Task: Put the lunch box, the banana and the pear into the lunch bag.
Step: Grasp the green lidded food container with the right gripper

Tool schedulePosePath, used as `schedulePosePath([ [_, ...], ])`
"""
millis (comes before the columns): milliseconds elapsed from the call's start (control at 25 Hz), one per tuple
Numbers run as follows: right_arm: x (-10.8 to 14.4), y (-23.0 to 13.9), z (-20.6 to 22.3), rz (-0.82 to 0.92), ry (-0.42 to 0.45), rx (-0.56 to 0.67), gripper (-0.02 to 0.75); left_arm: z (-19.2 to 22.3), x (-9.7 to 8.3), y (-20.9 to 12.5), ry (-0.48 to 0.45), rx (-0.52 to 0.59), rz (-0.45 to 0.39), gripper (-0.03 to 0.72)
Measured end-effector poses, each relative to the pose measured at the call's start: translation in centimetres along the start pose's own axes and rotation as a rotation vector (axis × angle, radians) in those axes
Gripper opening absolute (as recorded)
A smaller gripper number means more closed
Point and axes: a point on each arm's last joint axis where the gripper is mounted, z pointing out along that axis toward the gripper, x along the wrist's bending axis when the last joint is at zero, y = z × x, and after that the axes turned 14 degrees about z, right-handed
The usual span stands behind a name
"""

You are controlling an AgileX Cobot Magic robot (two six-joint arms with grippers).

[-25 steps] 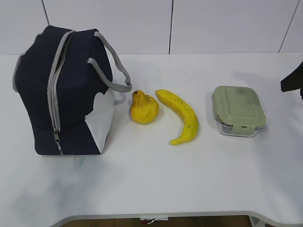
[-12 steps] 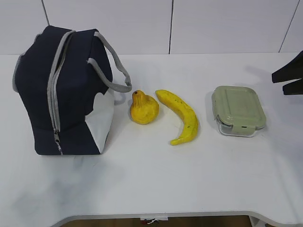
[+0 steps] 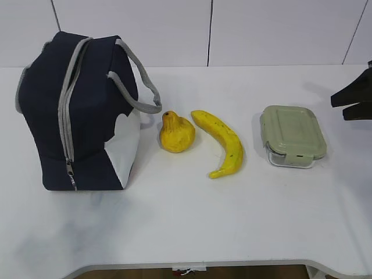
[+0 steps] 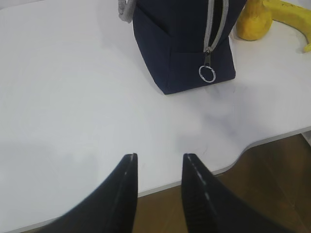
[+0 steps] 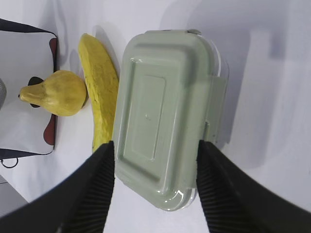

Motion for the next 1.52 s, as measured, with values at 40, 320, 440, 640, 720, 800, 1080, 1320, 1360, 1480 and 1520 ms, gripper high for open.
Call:
schedulePosePath([
  [40, 0.0, 0.0, 0.0, 0.000, 0.000, 0.000, 0.438, 0.0, 0.0, 0.0, 0.000, 0.000, 0.000, 0.235],
  [320, -1.8, -0.1, 1.4, 0.067, -0.036, 0.059, 0.559, 0.0, 0.0, 0.0, 0.000, 0.000, 0.000, 0.235],
  [440, -3.2, -0.1, 2.6, 0.121, -0.031, 0.087, 0.589, 0.0, 0.0, 0.0, 0.000, 0.000, 0.000, 0.235],
  [640, -4.8, -0.1, 4.1, 0.180, -0.010, 0.114, 0.568, 0.0, 0.0, 0.0, 0.000, 0.000, 0.000, 0.235],
  [720, -5.0, 0.0, 4.4, 0.189, 0.017, 0.102, 0.561, 0.0, 0.0, 0.0, 0.000, 0.000, 0.000, 0.235],
  [800, -4.9, 0.1, 4.5, 0.175, 0.032, 0.092, 0.561, 0.0, 0.0, 0.0, 0.000, 0.000, 0.000, 0.235],
  [1080, -5.2, 0.4, 5.0, 0.183, 0.068, 0.075, 0.560, 0.0, 0.0, 0.0, 0.000, 0.000, 0.000, 0.235],
  [1320, -5.7, 0.5, 5.5, 0.206, 0.090, 0.070, 0.557, 0.0, 0.0, 0.0, 0.000, 0.000, 0.000, 0.235],
  [1360, -5.6, 0.6, 5.5, 0.202, 0.096, 0.065, 0.553, 0.0, 0.0, 0.0, 0.000, 0.000, 0.000, 0.235],
  [1480, -5.5, 0.7, 5.6, 0.204, 0.113, 0.053, 0.543, 0.0, 0.0, 0.0, 0.000, 0.000, 0.000, 0.235],
  [1520, -5.5, 0.7, 5.5, 0.205, 0.115, 0.052, 0.543, 0.0, 0.0, 0.0, 0.000, 0.000, 0.000, 0.235],
])
